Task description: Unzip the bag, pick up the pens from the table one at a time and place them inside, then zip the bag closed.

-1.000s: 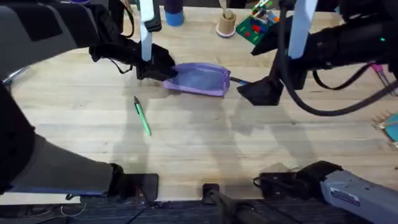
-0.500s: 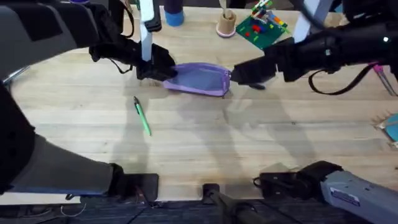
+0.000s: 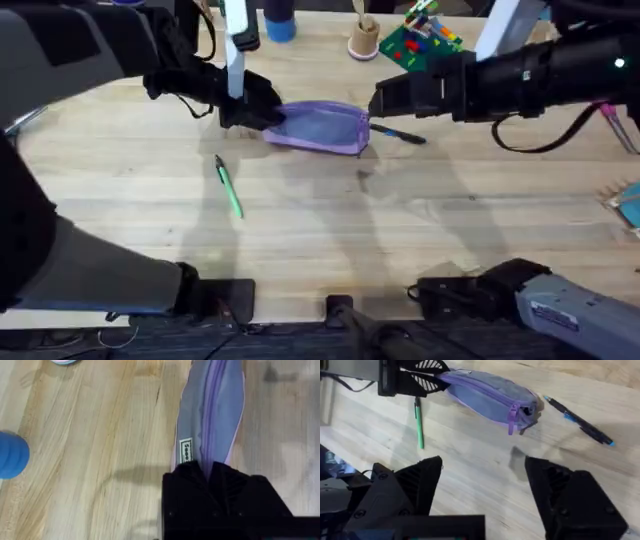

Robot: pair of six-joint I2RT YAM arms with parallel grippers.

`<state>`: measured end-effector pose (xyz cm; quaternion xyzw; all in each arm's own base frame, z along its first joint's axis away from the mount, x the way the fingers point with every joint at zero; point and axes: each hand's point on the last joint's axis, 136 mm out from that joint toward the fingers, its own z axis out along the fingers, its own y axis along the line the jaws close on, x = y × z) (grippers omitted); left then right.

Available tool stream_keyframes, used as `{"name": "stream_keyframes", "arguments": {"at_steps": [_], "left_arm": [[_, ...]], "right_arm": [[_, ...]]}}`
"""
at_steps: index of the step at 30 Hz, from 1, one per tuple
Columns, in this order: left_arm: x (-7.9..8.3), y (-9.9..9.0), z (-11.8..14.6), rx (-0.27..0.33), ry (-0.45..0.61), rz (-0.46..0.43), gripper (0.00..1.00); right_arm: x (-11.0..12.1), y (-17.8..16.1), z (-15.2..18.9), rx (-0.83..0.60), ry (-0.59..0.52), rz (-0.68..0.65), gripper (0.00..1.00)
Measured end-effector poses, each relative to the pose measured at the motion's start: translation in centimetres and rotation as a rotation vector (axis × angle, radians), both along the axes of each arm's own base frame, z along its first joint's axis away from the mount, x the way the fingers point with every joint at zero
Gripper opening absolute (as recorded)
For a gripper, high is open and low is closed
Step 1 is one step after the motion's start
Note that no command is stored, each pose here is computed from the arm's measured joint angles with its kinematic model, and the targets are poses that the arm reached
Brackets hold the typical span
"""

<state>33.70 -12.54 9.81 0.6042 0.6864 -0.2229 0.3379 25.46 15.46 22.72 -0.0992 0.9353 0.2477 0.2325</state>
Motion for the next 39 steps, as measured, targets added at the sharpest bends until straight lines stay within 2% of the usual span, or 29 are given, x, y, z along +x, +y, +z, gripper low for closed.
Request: {"name": "stream_keyframes", "arguments": {"at_steps": [12,20,25,32,39], "left_arm": [[0.0,0.0,0.0,0.0,0.0,0.0,0.042],[0.0,0.0,0.0,0.0,0.0,0.0,0.043],[0.0,0.0,0.0,0.0,0.0,0.0,0.043],[0.0,0.0,0.0,0.0,0.0,0.0,0.043],[0.0,0.0,0.0,0.0,0.0,0.0,0.043]], "right_arm": [[1.5,0.1,-2.9,-0.043,0.091,-0.027,0.996],[3.2,1.3,-4.4,-0.064,0.101,-0.07,0.996],[3.7,2.7,-5.4,-0.106,0.059,-0.09,0.996],[4.7,2.4,-7.6,-0.119,0.042,-0.233,0.996],[4.7,1.9,-10.4,-0.133,0.108,-0.321,0.996]]}}
